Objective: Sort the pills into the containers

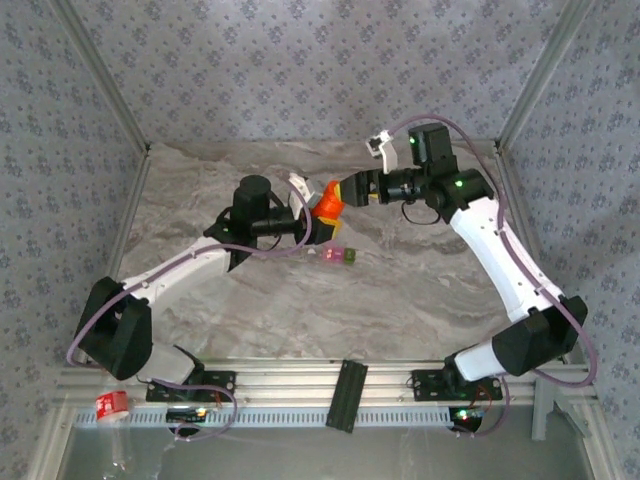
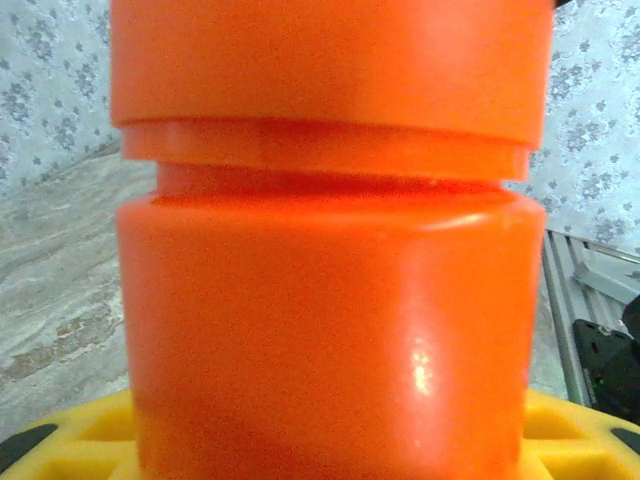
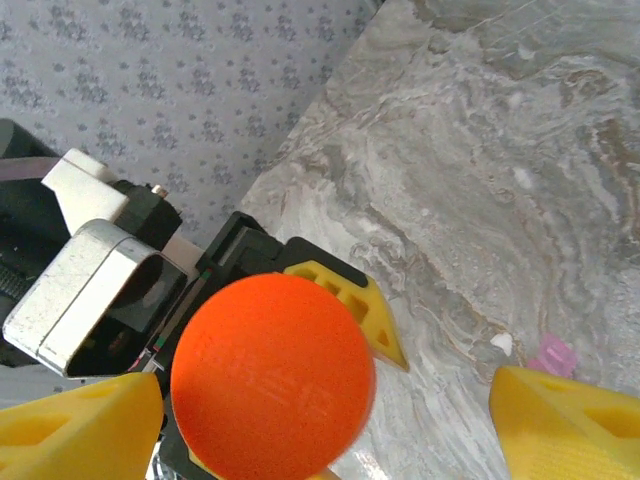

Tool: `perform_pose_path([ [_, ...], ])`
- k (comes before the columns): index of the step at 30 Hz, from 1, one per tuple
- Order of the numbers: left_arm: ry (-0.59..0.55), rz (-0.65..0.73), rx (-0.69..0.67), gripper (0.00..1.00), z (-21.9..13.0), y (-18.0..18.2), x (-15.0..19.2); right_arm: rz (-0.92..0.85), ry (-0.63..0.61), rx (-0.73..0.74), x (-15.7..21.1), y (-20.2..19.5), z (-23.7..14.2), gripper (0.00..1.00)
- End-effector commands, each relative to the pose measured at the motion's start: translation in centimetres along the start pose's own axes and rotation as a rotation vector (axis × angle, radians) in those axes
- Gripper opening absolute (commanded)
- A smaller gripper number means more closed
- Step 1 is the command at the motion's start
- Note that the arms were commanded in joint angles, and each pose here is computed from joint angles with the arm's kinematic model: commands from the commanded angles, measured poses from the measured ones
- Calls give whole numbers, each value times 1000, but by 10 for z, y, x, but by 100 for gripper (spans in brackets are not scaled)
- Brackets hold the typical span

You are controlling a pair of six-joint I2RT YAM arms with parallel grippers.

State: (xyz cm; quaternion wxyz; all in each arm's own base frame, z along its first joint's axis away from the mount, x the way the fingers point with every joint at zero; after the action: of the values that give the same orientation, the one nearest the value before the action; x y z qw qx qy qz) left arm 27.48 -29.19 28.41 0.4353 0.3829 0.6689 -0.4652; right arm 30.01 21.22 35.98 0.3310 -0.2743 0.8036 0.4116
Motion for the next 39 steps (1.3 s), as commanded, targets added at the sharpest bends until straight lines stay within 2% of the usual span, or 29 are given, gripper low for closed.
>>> perform_pose_path([
  [1,-20,20,69,0,-2,-12,-15,-35,31,-34,0,8,4,85],
  [8,-13,18,75,0,-2,-12,-15,-30,48,-46,2,9,10,77],
  [16,-10,18,81,0,-1,-11,-15,-8,56,-87,4,13,17,47],
  [19,-15,23,69,0,-1,-10,-17,28,55,-97,6,15,21,42],
  [29,-144,87,-192,0,-2,8,-23,213,74,40,21,13,58,29],
  [35,-165,161,-314,0,13,3,-19,396,81,176,33,-7,85,26],
  [39,-178,200,-398,0,23,3,-14,481,45,191,34,-15,96,26],
])
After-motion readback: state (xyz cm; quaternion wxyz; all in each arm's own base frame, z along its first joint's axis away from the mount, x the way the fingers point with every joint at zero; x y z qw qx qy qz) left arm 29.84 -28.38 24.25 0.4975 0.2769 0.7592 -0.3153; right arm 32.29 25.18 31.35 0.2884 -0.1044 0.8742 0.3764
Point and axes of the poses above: each hand's point on the last joint's axis, 136 mm out from that joint toward the fingers, its own z axis out along the fingers, its own y axis along the line the jaws close on, x = y × z, the point moved 5 cm from there along -z, back along the fingers, and after that the axes turned 7 degrees about -z, right-handed, at the moved point
